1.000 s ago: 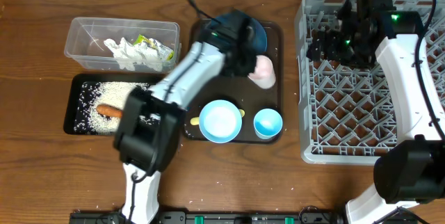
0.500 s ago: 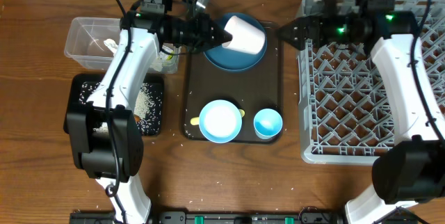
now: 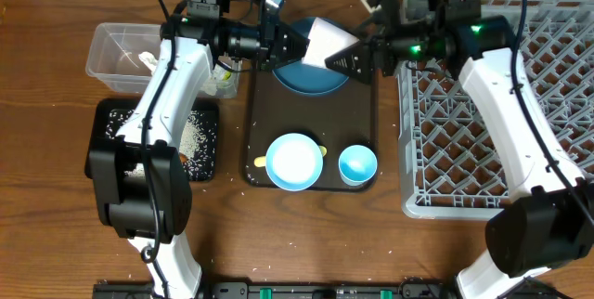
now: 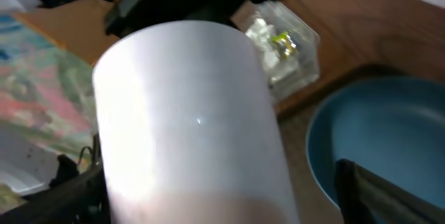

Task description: Sort waste into correct bins and load items into the dishwasher rack

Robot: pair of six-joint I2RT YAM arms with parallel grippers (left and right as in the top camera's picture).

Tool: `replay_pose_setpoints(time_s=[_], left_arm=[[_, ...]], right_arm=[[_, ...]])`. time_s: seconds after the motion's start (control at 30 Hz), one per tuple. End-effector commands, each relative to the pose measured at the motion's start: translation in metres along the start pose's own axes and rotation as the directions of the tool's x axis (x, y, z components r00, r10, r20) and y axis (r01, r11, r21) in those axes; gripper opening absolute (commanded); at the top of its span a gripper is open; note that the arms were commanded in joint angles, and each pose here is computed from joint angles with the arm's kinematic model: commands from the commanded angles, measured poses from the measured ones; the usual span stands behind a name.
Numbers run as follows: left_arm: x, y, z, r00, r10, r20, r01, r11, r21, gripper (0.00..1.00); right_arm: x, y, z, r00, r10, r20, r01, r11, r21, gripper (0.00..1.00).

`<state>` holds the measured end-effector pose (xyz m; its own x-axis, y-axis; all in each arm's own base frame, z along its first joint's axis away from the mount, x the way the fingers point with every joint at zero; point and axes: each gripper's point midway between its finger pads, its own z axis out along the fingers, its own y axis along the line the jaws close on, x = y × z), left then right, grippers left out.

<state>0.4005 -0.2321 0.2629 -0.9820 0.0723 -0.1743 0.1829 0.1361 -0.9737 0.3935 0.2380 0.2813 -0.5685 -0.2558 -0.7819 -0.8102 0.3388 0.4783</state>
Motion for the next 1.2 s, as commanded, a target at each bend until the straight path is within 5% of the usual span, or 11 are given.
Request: replay_pose_setpoints(time_s=[0.0,0.3,0.63,0.87,1.03,1.17], left_arm=[[0.004,-0.015,-0.002,1.0,0.008,-0.028,-0.006,0.998,0.067,0.06],[0.004,-0.015,-0.002,1.0,0.008,-0.028,-0.006,0.998,0.067,0.06],[0.004,-0.013,-0.001,1.0,0.008,-0.024,-0.006,0.998,0.057,0.24],[-0.007,0.009,-0.002,0.999,0.008,0.038,-0.005,0.997,-0.072,0.3],[-0.024,0.048,-0.011,0.99,0.018,0.142,0.025,0.955,-0.295,0.31],[-0.029,0.095,-0.033,0.97,0.004,0.241,0.132,0.829,-0.544,0.31]], right_arm=[[-0.015,0.026,-0.004,0.995,-0.082,0.048,0.086,0.993,-0.08,0.92],[-0.016,0.027,-0.004,0.995,-0.086,0.054,0.091,0.992,-0.089,0.54],[-0.016,0.021,-0.01,0.997,-0.056,0.058,0.06,0.995,-0.075,0.51],[-0.012,-0.018,-0.054,0.986,0.141,0.088,-0.148,0.986,0.079,0.51],[0.019,-0.054,-0.102,0.922,0.37,0.114,-0.386,0.858,0.34,0.51],[0.062,-0.066,-0.142,0.829,0.543,0.137,-0.518,0.651,0.555,0.51]])
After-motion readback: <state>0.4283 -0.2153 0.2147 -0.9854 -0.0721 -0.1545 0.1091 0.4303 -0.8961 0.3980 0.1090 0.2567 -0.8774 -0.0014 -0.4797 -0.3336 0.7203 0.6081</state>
